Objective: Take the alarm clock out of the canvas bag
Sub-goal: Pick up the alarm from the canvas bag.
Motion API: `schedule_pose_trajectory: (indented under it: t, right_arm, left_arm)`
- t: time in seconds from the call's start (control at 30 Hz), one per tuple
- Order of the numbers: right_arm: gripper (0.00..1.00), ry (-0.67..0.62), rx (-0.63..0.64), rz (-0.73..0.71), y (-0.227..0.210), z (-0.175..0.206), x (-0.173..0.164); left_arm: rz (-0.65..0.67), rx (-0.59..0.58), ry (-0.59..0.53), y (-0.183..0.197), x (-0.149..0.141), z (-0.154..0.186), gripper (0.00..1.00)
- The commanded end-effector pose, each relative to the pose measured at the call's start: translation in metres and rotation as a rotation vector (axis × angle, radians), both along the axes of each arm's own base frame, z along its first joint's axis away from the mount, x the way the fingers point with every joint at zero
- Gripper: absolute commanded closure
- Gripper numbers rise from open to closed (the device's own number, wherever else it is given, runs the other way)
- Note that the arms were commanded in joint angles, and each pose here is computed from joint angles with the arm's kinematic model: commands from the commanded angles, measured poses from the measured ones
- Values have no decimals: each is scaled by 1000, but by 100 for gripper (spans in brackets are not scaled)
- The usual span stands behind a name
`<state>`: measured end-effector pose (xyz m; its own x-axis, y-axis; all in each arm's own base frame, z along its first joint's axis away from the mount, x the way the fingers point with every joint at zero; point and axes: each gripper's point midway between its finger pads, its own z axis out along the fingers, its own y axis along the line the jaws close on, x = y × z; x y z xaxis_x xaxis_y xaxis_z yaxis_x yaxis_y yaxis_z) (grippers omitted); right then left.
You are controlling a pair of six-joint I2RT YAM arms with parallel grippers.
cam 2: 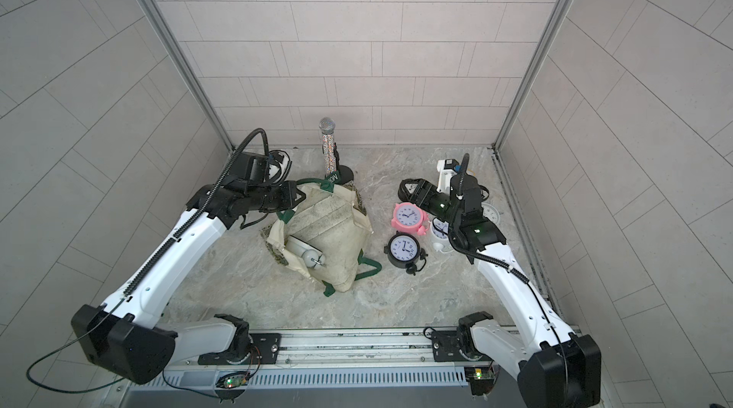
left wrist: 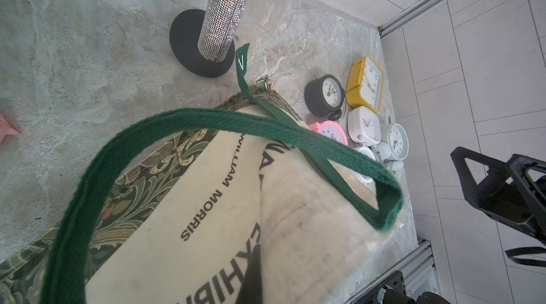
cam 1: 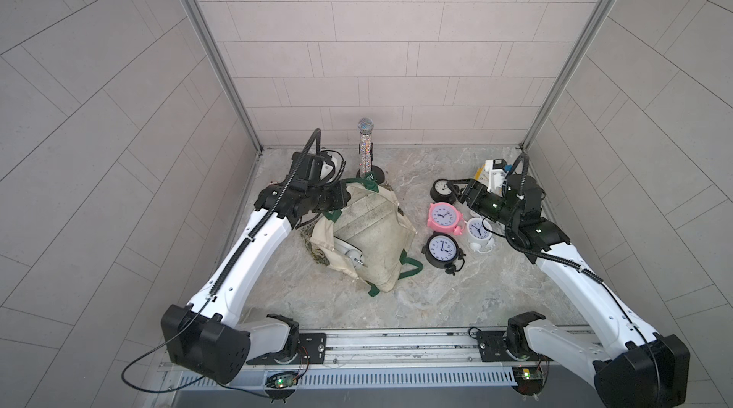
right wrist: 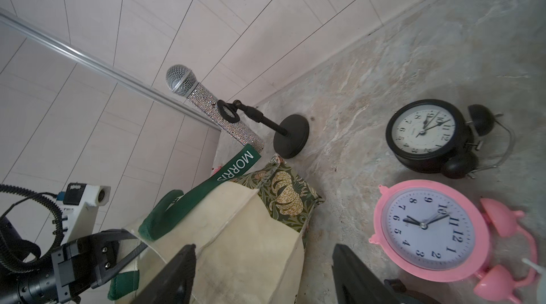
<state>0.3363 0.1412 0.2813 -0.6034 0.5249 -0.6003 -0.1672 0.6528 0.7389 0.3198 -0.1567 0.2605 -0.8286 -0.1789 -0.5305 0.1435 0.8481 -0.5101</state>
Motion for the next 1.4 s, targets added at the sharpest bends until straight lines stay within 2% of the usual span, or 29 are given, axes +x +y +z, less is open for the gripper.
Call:
schedule_pose_trajectory:
  t: [0.0,0.23,0.4,0.57,0.67,0.8,1.07,1.37]
  right_arm:
    - [28,-90,-74,86,24,14,-8]
    - [38,-351,-227,375,112,30,-63]
    - [42,-506,-308,540,163,18,-110]
    - [45,-573,-416,604,203,-10,-136]
    - [47,-594,-527,626,222,-30,-142]
    - [47,-570,-643,576,230,-57,-129]
    - [45,-561,-752,591,239,-108,-122]
    - [41,-549,-864,630,248,-147,-122]
  left_arm:
    - [-10,-17,-50,0,3,18,100]
    - [-66,-59,-61,-10,-2,21,100]
    - [-112,-104,-87,-18,-7,28,100]
    - [-168,-163,-103,-29,-11,36,100]
    - [-178,-181,-107,-32,-10,38,100]
    - [-169,-176,-100,-31,-9,36,100]
    - [-156,-168,-93,-29,-9,35,100]
    - [-143,-176,-74,-30,-7,33,100]
